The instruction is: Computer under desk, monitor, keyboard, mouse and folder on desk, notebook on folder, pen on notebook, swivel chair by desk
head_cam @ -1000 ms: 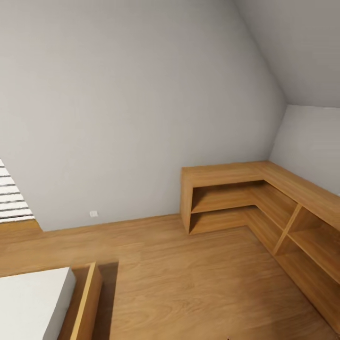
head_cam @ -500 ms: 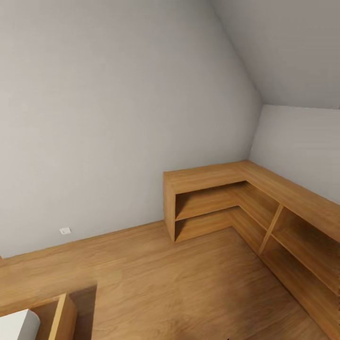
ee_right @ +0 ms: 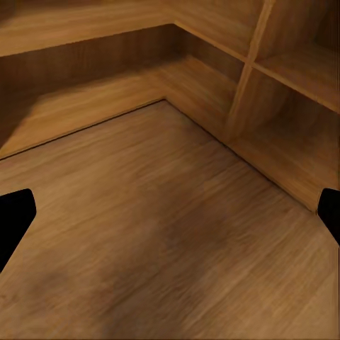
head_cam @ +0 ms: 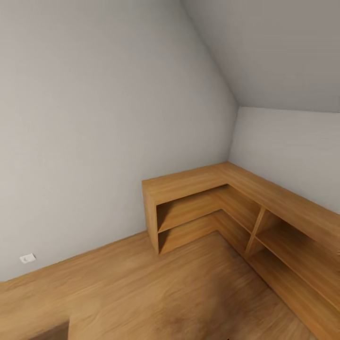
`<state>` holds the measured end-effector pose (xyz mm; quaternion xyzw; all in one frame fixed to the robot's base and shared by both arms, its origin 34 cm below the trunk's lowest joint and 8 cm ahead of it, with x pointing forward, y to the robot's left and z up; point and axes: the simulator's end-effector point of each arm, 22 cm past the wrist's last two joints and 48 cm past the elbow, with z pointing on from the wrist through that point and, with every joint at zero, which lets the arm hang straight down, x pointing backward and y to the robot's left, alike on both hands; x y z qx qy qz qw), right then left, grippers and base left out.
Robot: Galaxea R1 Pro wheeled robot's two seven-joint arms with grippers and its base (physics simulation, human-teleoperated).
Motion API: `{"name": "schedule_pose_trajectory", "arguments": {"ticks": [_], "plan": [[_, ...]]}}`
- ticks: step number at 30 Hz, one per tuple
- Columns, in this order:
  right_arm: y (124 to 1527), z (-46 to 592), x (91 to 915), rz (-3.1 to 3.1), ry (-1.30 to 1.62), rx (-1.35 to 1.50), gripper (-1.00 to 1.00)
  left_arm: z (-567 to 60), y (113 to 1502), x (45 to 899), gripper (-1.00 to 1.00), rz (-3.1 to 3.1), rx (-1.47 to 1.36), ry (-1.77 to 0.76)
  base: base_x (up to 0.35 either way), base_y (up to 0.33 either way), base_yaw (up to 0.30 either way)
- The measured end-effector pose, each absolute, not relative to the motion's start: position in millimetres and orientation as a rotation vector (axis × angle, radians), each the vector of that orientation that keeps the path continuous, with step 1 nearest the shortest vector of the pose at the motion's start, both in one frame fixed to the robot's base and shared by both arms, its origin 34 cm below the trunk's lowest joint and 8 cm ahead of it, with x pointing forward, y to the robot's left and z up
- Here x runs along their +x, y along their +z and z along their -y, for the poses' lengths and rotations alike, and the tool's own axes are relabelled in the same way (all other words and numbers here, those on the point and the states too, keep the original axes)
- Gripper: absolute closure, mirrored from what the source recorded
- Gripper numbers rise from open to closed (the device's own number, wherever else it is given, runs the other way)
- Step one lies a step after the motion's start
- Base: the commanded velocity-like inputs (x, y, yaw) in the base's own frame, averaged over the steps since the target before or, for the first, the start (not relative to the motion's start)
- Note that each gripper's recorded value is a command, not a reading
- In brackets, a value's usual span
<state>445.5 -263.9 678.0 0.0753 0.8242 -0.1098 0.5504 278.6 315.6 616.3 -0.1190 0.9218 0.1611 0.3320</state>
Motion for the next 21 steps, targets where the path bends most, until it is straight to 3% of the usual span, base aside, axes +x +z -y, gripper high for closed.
{"name": "schedule_pose_trajectory", "arguments": {"ticks": [21], "plan": [[679.0,262.9,446.7,-1.948,-0.257,0.182,-1.0,-316.3,618.2,280.7,-1.0,-2.396,-0.32,0.423,0.255,0.021,-0.293]]}}
